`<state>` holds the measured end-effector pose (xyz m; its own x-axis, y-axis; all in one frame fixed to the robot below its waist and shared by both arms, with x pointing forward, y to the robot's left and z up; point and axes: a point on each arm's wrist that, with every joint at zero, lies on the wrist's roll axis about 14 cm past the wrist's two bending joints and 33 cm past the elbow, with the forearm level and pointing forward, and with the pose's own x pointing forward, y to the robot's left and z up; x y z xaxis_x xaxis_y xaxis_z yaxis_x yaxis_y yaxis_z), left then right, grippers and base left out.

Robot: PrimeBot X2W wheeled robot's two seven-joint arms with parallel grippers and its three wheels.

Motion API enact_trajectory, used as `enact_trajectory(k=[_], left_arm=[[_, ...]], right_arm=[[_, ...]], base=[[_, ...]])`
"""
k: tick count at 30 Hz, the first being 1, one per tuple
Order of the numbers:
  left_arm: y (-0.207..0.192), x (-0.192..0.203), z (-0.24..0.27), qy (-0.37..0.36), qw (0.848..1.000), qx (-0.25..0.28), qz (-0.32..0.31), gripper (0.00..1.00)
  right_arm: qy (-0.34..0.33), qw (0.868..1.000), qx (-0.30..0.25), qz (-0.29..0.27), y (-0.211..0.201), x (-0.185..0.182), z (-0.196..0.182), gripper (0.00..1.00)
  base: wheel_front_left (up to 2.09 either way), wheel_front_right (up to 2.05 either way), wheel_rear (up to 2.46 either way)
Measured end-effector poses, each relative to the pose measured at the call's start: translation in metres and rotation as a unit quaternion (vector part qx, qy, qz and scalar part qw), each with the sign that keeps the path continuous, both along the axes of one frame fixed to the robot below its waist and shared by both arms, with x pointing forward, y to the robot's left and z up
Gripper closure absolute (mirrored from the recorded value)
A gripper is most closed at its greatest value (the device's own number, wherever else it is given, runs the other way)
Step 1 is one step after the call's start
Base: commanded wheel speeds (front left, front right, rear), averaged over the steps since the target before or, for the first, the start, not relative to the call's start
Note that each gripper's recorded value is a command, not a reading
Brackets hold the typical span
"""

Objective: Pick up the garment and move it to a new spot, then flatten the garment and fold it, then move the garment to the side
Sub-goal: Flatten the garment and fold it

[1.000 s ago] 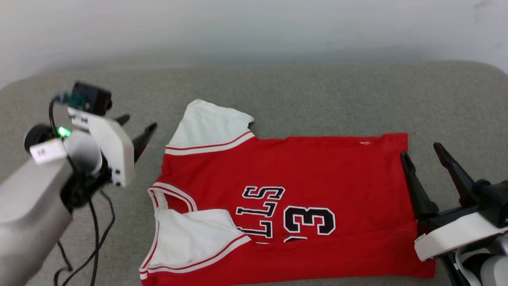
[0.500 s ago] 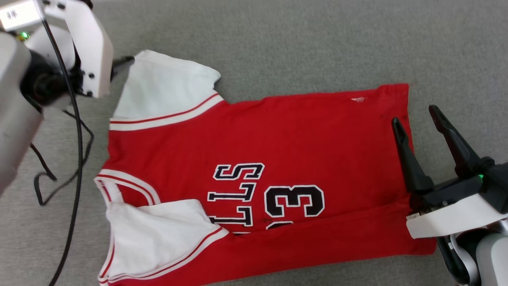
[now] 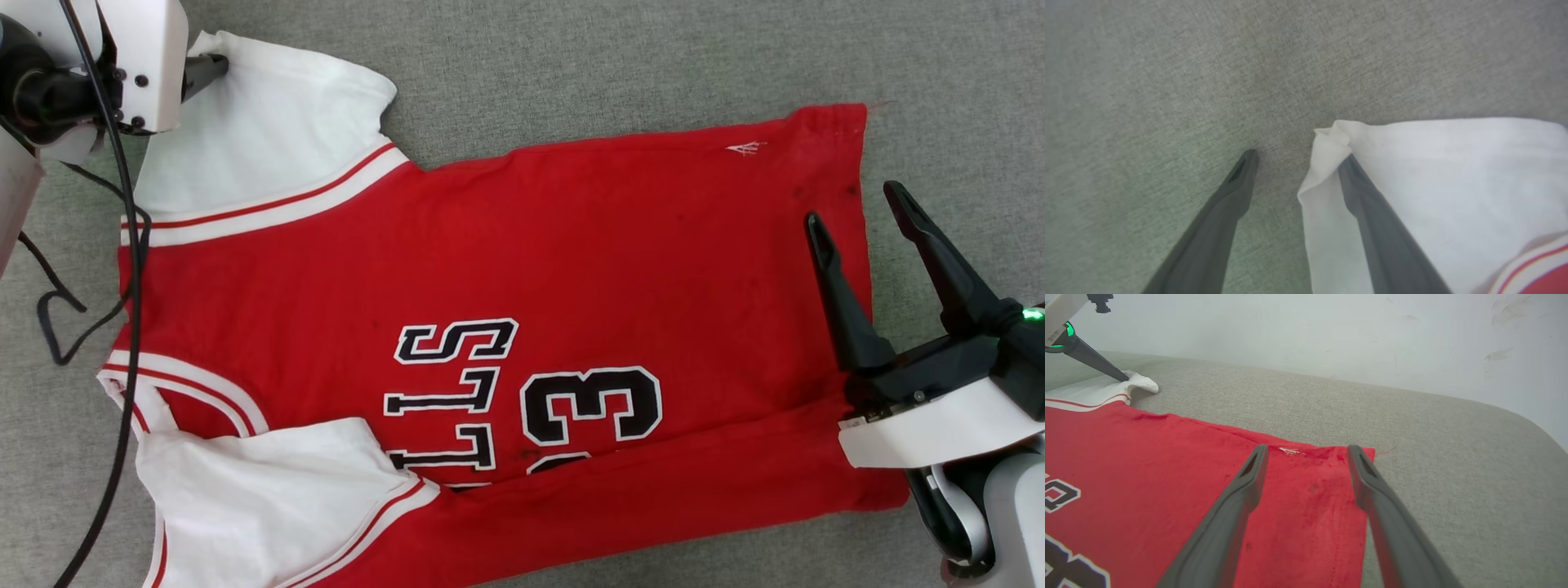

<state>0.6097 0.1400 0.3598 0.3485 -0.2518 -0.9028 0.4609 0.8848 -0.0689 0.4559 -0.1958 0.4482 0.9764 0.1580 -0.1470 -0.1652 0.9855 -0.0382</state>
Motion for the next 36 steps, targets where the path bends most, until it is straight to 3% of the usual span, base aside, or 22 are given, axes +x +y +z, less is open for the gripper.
enact_trajectory(k=[1, 3, 9, 16, 17, 22, 26, 36], left_arm=[[0.0, -0.001, -0.003, 0.004, 1.0, 0.0, 0.0, 0.0], [-0.001, -0.002, -0.004, 0.009, 1.0, 0.001, -0.001, 1.0], [-0.006, -0.011, 0.0, 0.0, 1.0, -0.001, -0.013, 1.0], [-0.013, -0.021, 0.029, -0.056, 0.998, -0.016, -0.031, 1.0], [-0.022, -0.023, 0.055, -0.099, 0.993, -0.035, -0.046, 1.0], [-0.02, -0.034, 0.084, -0.142, 0.987, -0.046, -0.061, 1.0], [-0.014, -0.044, 0.095, -0.157, 0.984, -0.048, -0.067, 1.0], [-0.017, -0.049, 0.099, -0.178, 0.978, -0.055, -0.09, 1.0]], right_arm=[[0.0, 1.0, 0.0, 0.0, -0.001, 0.0, -0.001, 0.0], [0.002, 1.0, -0.002, -0.001, -0.001, 0.0, -0.002, 0.0], [-0.022, 1.0, -0.008, -0.003, -0.007, 0.006, 0.014, 0.0], [-0.031, 0.997, -0.065, -0.002, -0.031, 0.015, 0.048, 0.0], [0.0, 0.996, -0.089, 0.011, -0.036, 0.022, 0.054, 0.0], [0.093, 0.989, -0.105, 0.037, -0.039, 0.036, 0.048, 0.0], [0.186, 0.974, -0.113, 0.054, -0.04, 0.045, 0.034, 0.0], [0.364, 0.919, -0.135, 0.075, -0.034, 0.051, -0.026, 0.0]], base=[[0.0, 0.0, 0.0], [0.0, 0.0, 0.0], [0.0, 0.0, 0.0], [0.0, 0.0, 0.0], [0.0, 0.0, 0.0], [0.0, 0.0, 0.0], [0.0, 0.0, 0.0], [0.0, 0.0, 0.0]])
